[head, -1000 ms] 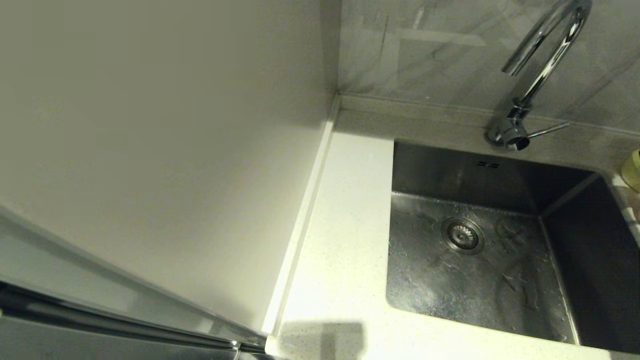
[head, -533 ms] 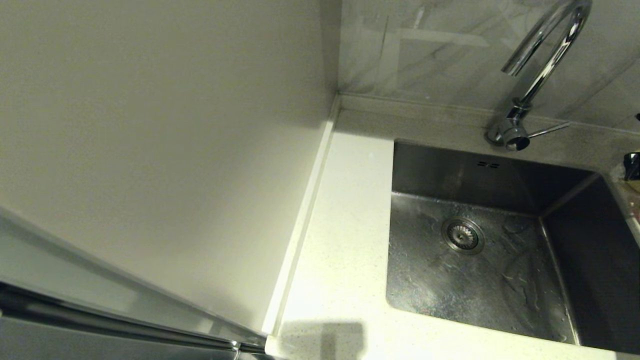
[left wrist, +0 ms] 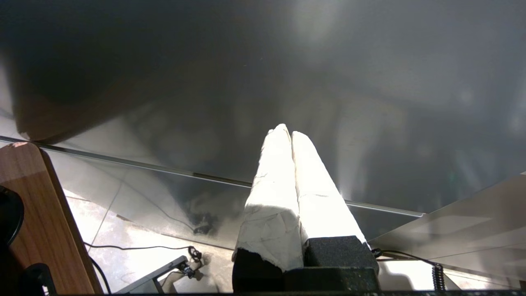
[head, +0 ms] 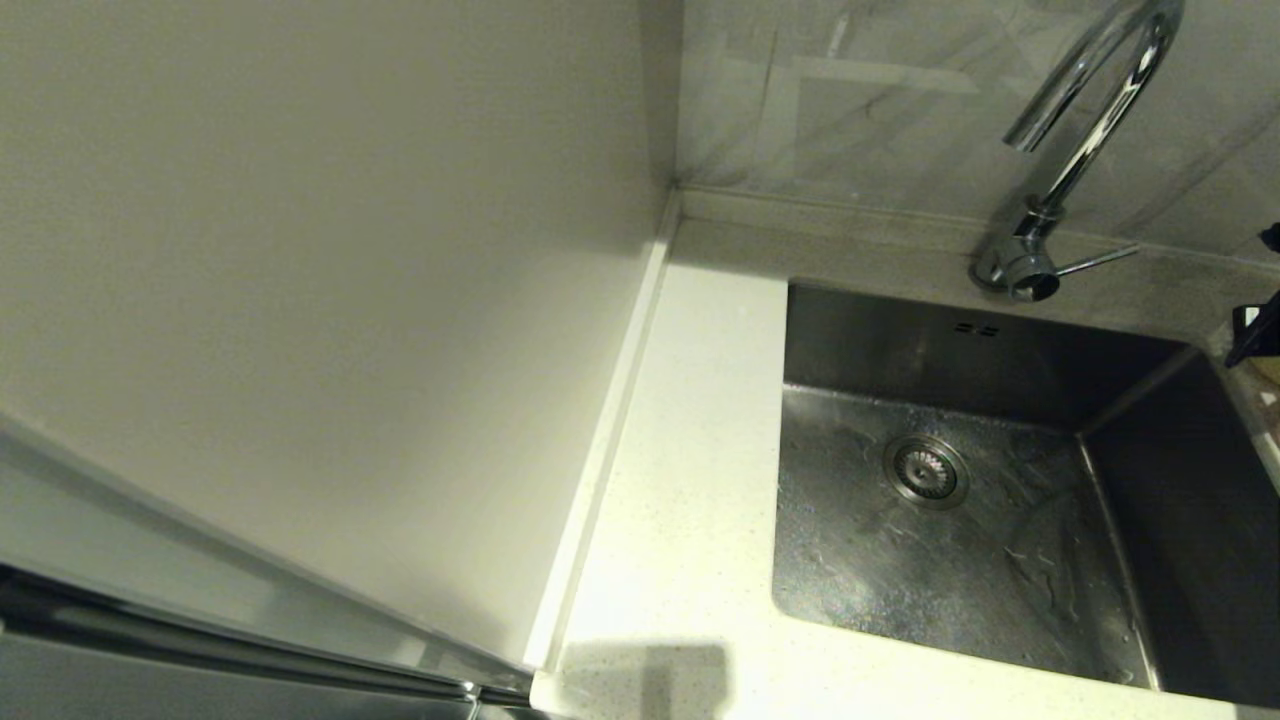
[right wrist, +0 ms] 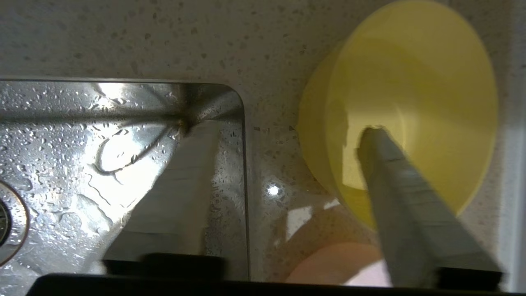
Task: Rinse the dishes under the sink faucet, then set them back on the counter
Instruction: Put a bowl into the sink
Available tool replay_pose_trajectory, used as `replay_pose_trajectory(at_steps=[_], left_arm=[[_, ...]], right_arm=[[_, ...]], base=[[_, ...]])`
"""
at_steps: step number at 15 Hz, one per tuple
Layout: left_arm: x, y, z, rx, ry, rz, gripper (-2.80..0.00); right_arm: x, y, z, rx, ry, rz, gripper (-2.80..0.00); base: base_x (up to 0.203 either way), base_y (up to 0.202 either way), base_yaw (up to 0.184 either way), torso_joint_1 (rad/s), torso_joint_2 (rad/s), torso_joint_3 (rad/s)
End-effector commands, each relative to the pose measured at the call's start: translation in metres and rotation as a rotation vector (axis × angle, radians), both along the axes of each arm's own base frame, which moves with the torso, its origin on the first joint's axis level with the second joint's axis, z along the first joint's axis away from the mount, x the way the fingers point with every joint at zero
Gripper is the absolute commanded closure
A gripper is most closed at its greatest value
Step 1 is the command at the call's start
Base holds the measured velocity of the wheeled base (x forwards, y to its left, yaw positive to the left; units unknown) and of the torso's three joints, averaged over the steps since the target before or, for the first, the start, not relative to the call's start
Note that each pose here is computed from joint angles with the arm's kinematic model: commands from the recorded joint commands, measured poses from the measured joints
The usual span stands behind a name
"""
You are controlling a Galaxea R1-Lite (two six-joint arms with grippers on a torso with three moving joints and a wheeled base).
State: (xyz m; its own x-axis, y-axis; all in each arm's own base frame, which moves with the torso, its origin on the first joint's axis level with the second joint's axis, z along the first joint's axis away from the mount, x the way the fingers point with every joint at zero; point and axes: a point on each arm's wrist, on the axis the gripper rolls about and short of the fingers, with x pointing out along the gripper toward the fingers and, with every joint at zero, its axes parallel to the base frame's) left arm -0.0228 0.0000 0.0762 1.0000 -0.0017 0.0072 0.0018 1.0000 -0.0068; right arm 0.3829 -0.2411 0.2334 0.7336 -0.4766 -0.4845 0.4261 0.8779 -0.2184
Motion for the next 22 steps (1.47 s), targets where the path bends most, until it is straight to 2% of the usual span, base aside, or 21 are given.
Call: replay_pose_trajectory(at_steps=[1,8,13,20,22], left_arm=[[0.000,0.000,-0.001,-0.001,0.003,0.000,0.00],[0.000,0.000,-0.001,-0.001,0.003,0.000,0.00],[0.000,0.000,-0.001,-0.001,0.003,0.000,0.00],[0.000,0.000,-0.001,-0.001,0.003,0.000,0.00],[0.000,0.000,-0.001,-0.001,0.003,0.000,0.00]], right_arm=[[0.002,-0.001,-0.005,0.002,0.012,0.003,0.00],[-0.001,-0.005,-0.002,-0.009,0.012,0.008,0.00],[-0.005,0.003,0.011,-0.004,-0.027,0.037,0.00],[-0.013,0.051,0.059,0.001,-0.161,0.115,0.00],[-0.027,0.065,0.068,0.006,-0.164,0.133,0.00]], base=[[0.000,0.000,0.000,0.000,0.00,0.000],[0.000,0.000,0.000,0.000,0.00,0.000],[0.000,0.000,0.000,0.000,0.00,0.000],[0.000,0.000,0.000,0.000,0.00,0.000],[0.000,0.000,0.000,0.000,0.00,0.000]])
